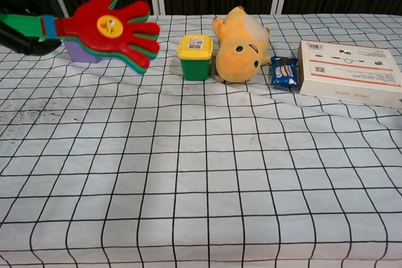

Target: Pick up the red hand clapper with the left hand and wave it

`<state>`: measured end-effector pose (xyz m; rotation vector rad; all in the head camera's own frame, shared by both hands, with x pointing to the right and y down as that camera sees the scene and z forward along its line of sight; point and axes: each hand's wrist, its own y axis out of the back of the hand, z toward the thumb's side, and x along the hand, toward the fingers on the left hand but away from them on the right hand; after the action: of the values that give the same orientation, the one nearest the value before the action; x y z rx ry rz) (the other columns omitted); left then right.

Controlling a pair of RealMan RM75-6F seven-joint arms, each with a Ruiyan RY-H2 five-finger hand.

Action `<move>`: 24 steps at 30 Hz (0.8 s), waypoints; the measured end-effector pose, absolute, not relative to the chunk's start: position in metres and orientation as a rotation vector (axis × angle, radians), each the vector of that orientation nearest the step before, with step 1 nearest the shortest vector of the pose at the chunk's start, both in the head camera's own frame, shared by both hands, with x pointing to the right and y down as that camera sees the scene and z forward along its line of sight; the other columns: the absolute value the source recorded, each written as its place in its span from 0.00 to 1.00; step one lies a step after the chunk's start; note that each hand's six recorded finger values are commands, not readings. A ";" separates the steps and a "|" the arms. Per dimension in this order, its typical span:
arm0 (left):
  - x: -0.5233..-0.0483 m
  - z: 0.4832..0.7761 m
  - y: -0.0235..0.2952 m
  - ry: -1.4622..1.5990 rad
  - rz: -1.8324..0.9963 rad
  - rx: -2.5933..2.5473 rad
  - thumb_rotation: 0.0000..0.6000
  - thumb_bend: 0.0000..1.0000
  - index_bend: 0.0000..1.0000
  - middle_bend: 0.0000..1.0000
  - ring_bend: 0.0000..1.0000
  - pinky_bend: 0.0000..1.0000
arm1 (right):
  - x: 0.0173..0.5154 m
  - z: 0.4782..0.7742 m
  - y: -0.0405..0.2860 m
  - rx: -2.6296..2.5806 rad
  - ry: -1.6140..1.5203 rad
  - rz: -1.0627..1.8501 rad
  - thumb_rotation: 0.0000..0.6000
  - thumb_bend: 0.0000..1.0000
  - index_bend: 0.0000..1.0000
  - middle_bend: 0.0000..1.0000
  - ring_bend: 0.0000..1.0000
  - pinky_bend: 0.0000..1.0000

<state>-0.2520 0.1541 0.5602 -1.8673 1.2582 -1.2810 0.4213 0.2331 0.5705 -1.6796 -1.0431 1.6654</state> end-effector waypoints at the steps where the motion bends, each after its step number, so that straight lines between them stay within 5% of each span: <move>1: -0.248 0.556 0.153 1.328 -1.189 -1.950 1.00 0.51 0.74 0.75 0.65 0.78 | 0.421 0.570 0.233 -1.680 -1.043 1.666 1.00 0.24 0.00 0.00 0.00 0.15; 11: -0.228 0.537 0.156 1.494 -0.690 -2.366 1.00 0.51 0.74 0.75 0.65 0.78 | 0.421 0.570 0.233 -1.679 -1.041 1.666 1.00 0.24 0.00 0.00 0.00 0.15; 24: -0.270 0.551 0.147 1.218 -1.253 -1.722 1.00 0.51 0.75 0.75 0.66 0.81 | 0.421 0.571 0.234 -1.679 -1.036 1.673 1.00 0.24 0.00 0.00 0.00 0.15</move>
<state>-0.2696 0.1473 0.5509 -1.7224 1.2185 -1.2529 0.4215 0.2337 0.5714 -1.6795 -1.0358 1.6731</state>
